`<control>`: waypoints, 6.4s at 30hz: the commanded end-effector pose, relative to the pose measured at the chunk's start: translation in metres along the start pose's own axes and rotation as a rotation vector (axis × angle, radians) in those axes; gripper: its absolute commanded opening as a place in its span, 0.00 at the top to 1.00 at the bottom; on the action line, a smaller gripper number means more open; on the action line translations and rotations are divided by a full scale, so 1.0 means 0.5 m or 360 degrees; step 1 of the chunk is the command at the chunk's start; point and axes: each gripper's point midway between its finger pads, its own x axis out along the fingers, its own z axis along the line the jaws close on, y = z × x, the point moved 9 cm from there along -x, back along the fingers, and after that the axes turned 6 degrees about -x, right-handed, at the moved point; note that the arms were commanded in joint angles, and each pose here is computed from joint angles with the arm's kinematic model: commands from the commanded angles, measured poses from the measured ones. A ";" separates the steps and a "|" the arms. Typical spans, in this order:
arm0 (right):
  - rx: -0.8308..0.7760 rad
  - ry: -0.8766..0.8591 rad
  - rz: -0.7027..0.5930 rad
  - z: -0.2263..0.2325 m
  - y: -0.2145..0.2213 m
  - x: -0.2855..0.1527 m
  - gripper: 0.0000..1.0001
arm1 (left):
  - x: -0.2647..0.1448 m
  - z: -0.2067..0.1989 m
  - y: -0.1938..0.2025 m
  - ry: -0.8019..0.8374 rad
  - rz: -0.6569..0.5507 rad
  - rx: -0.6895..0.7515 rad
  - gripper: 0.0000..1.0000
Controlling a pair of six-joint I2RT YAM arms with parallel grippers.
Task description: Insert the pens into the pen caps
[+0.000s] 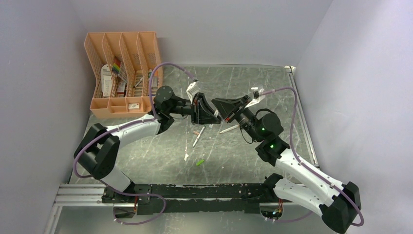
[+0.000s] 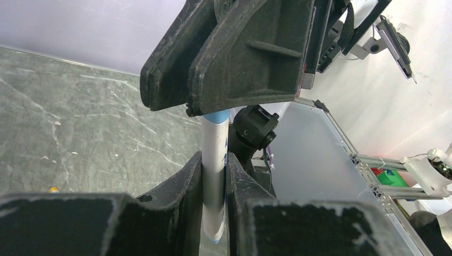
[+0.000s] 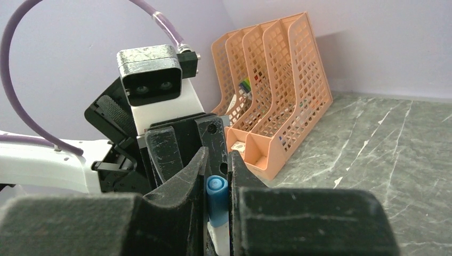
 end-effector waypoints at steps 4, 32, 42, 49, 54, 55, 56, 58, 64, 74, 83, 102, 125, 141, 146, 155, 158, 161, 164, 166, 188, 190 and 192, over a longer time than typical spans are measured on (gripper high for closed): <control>0.0153 -0.0111 0.0705 0.023 0.152 -0.075 0.99 | -0.003 -0.041 -0.183 -0.0198 -0.0528 0.0522 0.93; -0.0031 0.0683 0.0354 -0.055 0.068 -0.095 0.46 | -0.169 0.318 0.088 -0.2099 0.0127 -0.0294 0.93; -0.0056 0.0670 0.0447 -0.066 0.103 -0.086 0.46 | -0.194 0.395 0.142 -0.2371 0.0334 -0.0454 0.85; -0.0034 0.0647 0.0508 -0.069 0.124 -0.085 0.46 | -0.212 0.420 0.190 -0.2464 0.0380 -0.0646 0.75; -0.0034 0.0650 0.0541 -0.071 0.133 -0.088 0.46 | -0.214 0.426 0.183 -0.2490 0.0401 -0.0672 0.57; -0.0038 0.0655 0.0550 -0.072 0.135 -0.088 0.46 | -0.214 0.427 0.183 -0.2490 0.0404 -0.0674 0.56; -0.0044 0.0664 0.0562 -0.073 0.137 -0.088 0.46 | -0.213 0.426 0.181 -0.2487 0.0403 -0.0671 0.55; -0.0061 0.0683 0.0597 -0.076 0.140 -0.087 0.46 | -0.213 0.421 0.172 -0.2484 0.0384 -0.0659 0.53; -0.0156 0.0873 0.0937 -0.110 0.196 -0.078 0.45 | -0.196 0.359 0.094 -0.2329 0.0169 -0.0489 0.51; -0.0159 0.1223 0.1370 -0.239 0.240 -0.058 0.43 | -0.142 0.138 -0.006 -0.1784 -0.0133 0.0078 0.48; -0.0149 0.1373 0.1477 -0.353 0.275 -0.020 0.75 | -0.099 0.023 0.118 -0.1404 -0.0164 0.0014 0.93; 0.0078 0.1301 0.1539 -0.325 0.342 -0.122 0.88 | -0.077 0.037 0.132 -0.1415 -0.0132 -0.0044 0.93; -0.0124 0.1326 0.1701 -0.265 0.389 -0.083 0.53 | -0.096 0.029 0.134 -0.1519 -0.0142 -0.0051 0.93; -0.0137 0.1106 0.1351 -0.219 0.296 -0.056 1.00 | -0.134 0.050 0.090 -0.0891 -0.0402 -0.0345 0.40; -0.0061 0.0763 0.1013 -0.162 0.215 -0.034 1.00 | -0.119 0.019 0.087 -0.0412 -0.0550 -0.0215 0.45; -0.0152 0.0357 0.0738 -0.090 0.121 -0.020 1.00 | -0.089 0.013 0.095 -0.0089 -0.0669 -0.0196 0.45; -0.0183 0.0327 0.0704 -0.079 0.112 -0.021 1.00 | -0.075 0.019 0.088 -0.0119 -0.0663 -0.0189 0.45; -0.0191 0.0301 0.0714 -0.072 0.114 -0.021 1.00 | -0.064 0.023 0.080 -0.0193 -0.0676 -0.0183 0.49; -0.0202 0.0302 0.0714 -0.068 0.118 -0.022 1.00 | -0.055 0.032 0.065 -0.0217 -0.0678 -0.0195 0.50; -0.0202 0.0288 0.0704 -0.063 0.116 -0.022 1.00 | -0.051 0.046 0.063 -0.0270 -0.0678 -0.0224 0.52; -0.0252 0.0386 0.0578 -0.053 0.067 -0.034 1.00 | -0.036 0.051 0.047 -0.0454 -0.0661 -0.0200 0.37; -0.0247 0.0373 0.0575 -0.051 0.068 -0.034 1.00 | -0.026 0.055 0.052 -0.0511 -0.0628 -0.0205 0.36; -0.0245 0.0360 0.0580 -0.049 0.071 -0.033 1.00 | -0.021 0.054 0.048 -0.0518 -0.0631 -0.0192 0.36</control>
